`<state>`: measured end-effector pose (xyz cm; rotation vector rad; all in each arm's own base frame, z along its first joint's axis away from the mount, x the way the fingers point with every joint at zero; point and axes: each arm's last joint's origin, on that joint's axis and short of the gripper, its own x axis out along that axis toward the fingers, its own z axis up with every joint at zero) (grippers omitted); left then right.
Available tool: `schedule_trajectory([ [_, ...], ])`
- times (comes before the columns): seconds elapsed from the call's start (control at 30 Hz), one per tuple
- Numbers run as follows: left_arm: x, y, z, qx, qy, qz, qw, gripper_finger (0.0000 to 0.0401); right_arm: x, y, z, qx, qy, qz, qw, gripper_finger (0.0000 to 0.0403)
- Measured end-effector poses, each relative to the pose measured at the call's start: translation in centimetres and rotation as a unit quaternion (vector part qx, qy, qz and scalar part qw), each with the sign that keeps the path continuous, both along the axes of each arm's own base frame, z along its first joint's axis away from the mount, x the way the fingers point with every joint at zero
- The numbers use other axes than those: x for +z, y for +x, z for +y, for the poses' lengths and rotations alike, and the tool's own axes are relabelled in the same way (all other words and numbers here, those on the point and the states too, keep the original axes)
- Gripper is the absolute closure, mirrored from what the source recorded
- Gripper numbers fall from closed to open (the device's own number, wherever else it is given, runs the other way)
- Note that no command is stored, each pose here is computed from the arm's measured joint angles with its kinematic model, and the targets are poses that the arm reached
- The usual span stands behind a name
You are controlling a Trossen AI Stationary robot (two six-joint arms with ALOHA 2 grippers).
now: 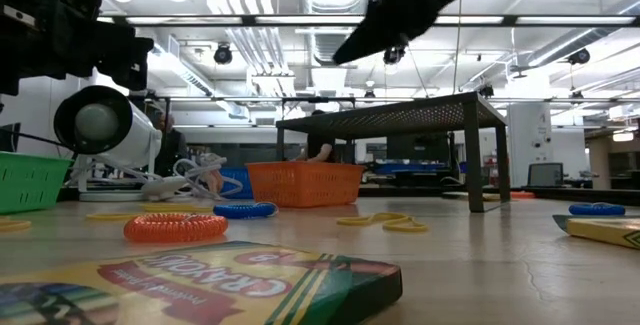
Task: Pick & Place Office Desk Supplies
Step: Put the yellow rubber band into the orange bin
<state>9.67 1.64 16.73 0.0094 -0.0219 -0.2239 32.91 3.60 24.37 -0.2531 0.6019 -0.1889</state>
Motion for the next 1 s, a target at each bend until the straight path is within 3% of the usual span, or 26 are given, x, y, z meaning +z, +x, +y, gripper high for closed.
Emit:
schedule_trajectory([
  [0.2, 0.0, 0.0, 0.0, 0.000, -0.001, 0.001, 1.000, 0.0267, -1.6, -3.5, 1.3, 0.073, 0.009, 0.019, 0.997, 0.0311],
  [0.37, 0.0, 0.0, 0.0, 0.000, -0.001, 0.002, 1.000, 0.0267, -3.0, -5.5, 1.8, 0.152, -0.029, 0.041, 0.987, 0.0317],
  [0.63, 0.0, 0.0, 0.0, 0.000, -0.001, 0.002, 1.000, 0.0267, -3.9, -5.8, 3.5, 0.206, -0.040, 0.026, 0.977, 0.0318],
  [0.83, 0.0, 0.0, 0.0, 0.000, -0.001, 0.002, 1.000, 0.0267, -5.0, -5.0, 4.2, 0.255, -0.102, 0.055, 0.960, 0.0312],
  [1.0, -0.1, 0.0, 0.0, 0.000, -0.001, 0.003, 1.000, 0.0267, -6.0, -4.1, 4.6, 0.282, -0.117, 0.074, 0.950, 0.0315],
])
